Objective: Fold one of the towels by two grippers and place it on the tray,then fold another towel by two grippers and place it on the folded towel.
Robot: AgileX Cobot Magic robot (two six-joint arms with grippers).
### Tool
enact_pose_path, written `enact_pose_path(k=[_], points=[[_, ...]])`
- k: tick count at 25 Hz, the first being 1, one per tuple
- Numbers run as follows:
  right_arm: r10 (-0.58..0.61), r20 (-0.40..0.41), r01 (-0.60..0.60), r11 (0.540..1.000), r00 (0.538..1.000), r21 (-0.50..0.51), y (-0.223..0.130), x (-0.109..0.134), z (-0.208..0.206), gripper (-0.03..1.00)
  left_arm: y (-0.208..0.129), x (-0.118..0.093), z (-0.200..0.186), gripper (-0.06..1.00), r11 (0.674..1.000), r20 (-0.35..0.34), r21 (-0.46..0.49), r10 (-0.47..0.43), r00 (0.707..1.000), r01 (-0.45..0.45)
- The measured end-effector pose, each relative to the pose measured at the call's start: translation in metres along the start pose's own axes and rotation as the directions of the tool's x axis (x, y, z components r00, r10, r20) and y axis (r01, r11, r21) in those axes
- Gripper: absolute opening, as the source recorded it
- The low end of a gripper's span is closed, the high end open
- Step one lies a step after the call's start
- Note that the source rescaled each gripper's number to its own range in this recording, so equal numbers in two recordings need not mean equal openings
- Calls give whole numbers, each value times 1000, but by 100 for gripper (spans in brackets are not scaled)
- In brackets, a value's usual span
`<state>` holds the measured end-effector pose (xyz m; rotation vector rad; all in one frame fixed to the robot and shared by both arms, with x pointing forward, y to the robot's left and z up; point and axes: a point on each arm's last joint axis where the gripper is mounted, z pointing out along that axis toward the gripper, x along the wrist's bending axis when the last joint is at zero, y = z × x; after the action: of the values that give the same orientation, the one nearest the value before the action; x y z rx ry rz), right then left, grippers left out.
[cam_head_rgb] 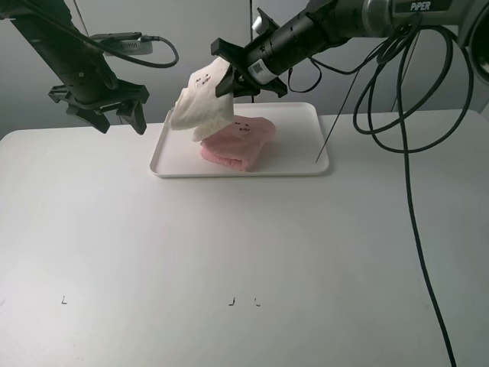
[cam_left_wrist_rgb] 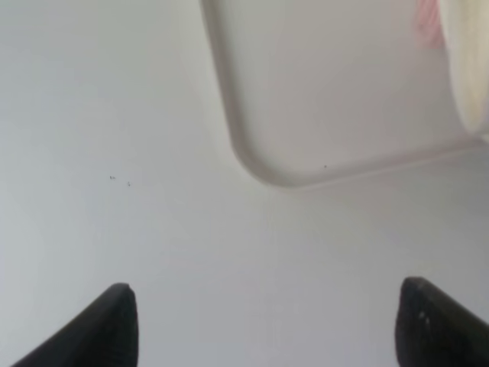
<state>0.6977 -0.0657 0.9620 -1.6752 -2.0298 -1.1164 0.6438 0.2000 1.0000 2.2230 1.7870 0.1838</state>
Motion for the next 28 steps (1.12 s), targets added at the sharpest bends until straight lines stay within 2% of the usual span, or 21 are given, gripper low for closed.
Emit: enact_pose_path(k=[8, 10, 13, 15, 19, 23, 25, 28], points=[[32, 78, -37, 997, 996, 68, -13, -32, 28, 9, 0, 0, 0, 88, 1000, 2, 2, -1, 1000, 1], [34, 82, -40, 997, 996, 68, -13, -35, 29, 26, -1, 0, 0, 88, 1000, 2, 6, -1, 1000, 1], [67, 68, -70, 996, 995, 53, -9, -39, 25, 83, -1, 0, 0, 88, 1000, 2, 10, -1, 1000, 1], [91, 56, -94, 994, 994, 51, -7, -43, 21, 96, -1, 0, 0, 88, 1000, 2, 12, -1, 1000, 1], [60, 77, -67, 994, 995, 88, -7, -44, 9, 100, -1, 0, 0, 88, 1000, 2, 15, -1, 1000, 1], [-66, 234, 49, 996, 970, 76, 3, -33, -27, 100, -2, 0, -3, 88, 1000, -2, 14, 2, 1000, -2], [-149, 357, 130, 989, 922, 77, 9, -27, -52, 100, -5, 0, -11, 88, 1000, -12, -5, 10, 1000, -10], [-226, 516, 216, 973, 826, 80, 13, -18, -91, 100, -17, 7, -31, 88, 998, -24, -59, -4, 1000, 3]])
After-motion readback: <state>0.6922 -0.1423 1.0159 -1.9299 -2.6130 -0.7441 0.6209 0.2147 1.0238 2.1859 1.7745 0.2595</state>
